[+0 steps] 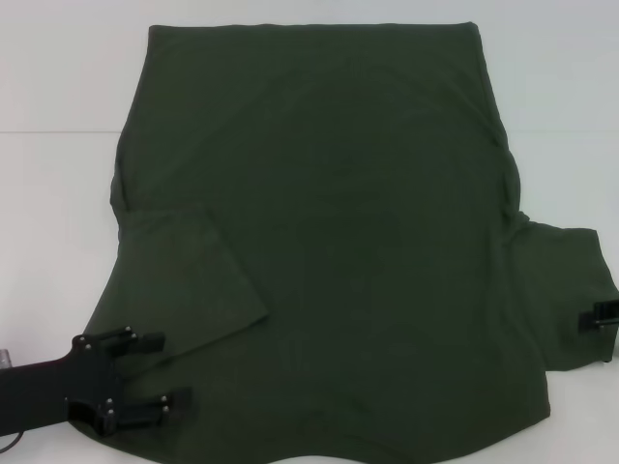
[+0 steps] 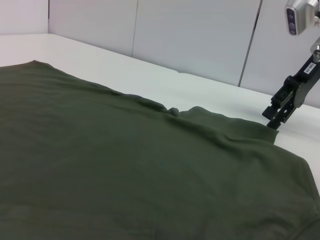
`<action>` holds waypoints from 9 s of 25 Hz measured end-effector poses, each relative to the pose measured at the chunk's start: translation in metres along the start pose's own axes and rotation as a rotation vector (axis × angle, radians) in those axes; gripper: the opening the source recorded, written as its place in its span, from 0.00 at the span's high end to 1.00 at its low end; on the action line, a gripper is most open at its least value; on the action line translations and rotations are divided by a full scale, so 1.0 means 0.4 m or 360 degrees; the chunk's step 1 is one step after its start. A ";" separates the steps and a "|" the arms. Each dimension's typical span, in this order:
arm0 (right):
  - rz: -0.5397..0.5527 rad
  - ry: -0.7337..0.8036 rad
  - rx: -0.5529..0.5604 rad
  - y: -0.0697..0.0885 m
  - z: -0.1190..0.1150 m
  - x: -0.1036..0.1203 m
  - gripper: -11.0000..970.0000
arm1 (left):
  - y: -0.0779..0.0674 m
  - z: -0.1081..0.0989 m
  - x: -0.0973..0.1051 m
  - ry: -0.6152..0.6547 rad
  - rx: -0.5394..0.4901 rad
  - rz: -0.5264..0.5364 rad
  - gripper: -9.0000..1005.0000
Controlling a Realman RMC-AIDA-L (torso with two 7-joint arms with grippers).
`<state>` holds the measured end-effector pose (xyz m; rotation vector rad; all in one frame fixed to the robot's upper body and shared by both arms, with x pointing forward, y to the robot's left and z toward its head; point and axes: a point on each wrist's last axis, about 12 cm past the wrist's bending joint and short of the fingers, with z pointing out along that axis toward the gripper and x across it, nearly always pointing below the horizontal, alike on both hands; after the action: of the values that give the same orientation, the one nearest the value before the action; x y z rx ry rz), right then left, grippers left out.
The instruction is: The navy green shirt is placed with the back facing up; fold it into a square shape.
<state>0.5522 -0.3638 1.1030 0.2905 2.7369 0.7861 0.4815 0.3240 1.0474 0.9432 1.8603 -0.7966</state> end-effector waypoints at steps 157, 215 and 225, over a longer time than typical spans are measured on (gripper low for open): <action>-0.0690 0.0010 -0.0292 0.322 0.136 -0.123 0.97 | 0.010 -0.004 -0.019 -0.0014 -0.0005 -0.0039 0.18; -0.1959 -0.0813 -0.0823 0.055 0.176 0.245 0.18 | -0.013 -0.036 -0.007 -0.0106 0.0034 -0.0240 0.17; -0.1990 -0.0803 -0.0815 0.047 0.183 0.260 0.18 | -0.014 -0.046 0.006 -0.0110 -0.0024 -0.0221 0.17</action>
<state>0.4797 -0.2849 1.0322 -1.0540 1.6253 0.7811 0.4683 0.3367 1.0535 0.7736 1.8841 -0.8867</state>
